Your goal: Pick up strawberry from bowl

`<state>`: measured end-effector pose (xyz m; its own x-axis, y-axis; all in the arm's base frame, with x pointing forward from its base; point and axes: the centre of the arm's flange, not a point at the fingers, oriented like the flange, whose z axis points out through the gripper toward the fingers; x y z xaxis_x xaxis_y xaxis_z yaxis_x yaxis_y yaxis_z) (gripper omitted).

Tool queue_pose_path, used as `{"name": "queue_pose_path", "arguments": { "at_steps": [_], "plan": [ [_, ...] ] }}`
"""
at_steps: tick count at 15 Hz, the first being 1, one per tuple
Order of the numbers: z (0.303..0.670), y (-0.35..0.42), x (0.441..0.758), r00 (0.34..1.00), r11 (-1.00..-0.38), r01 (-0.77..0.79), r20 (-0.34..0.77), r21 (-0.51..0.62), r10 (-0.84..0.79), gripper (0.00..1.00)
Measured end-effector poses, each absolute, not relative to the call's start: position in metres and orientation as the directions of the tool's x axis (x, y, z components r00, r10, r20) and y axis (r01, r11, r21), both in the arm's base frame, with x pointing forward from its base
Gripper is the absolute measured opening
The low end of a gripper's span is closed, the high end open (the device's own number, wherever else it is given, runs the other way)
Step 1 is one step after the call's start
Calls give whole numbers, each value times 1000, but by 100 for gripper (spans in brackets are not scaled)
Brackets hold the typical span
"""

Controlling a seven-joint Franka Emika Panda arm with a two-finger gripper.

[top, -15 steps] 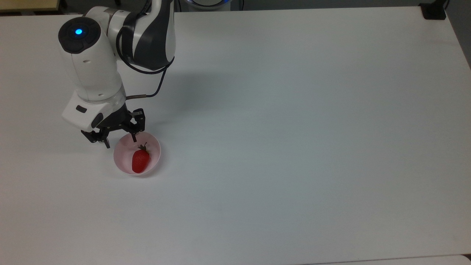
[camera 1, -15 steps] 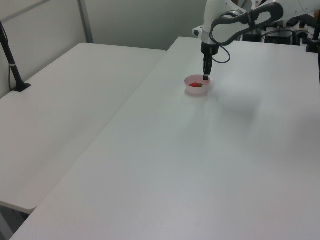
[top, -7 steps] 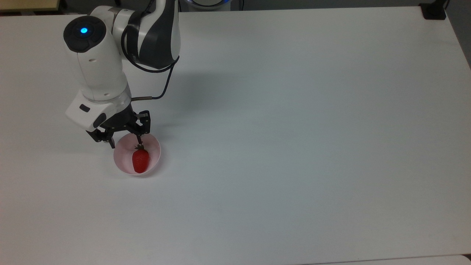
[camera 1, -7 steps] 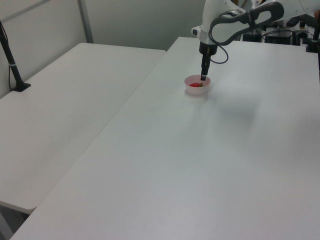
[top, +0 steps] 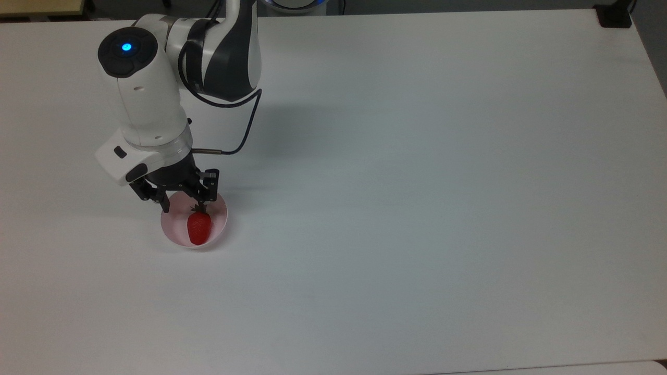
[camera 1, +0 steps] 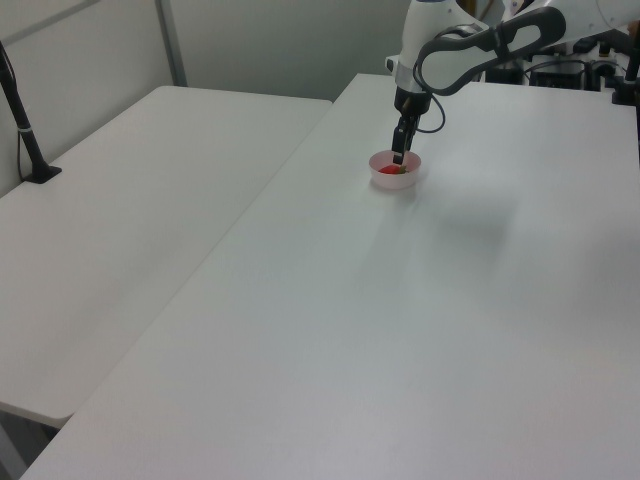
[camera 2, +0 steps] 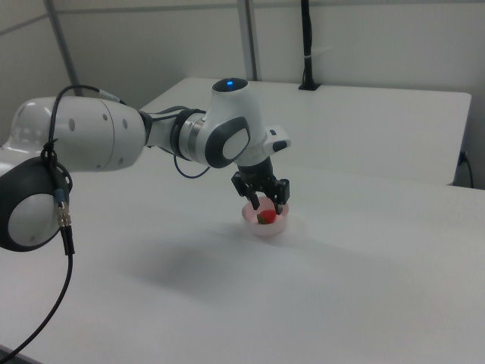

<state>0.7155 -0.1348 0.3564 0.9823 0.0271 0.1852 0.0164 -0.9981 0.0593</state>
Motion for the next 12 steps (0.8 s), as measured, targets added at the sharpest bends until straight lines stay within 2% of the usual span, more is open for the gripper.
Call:
{"name": "queue_pose_path", "arguments": {
  "at_steps": [3,12],
  "plan": [
    [351,-135,717,979,-998,-49,199,47,-39,66],
    [334,-131,721,974,-994,-102,206,30,-94,66]
  ]
}}
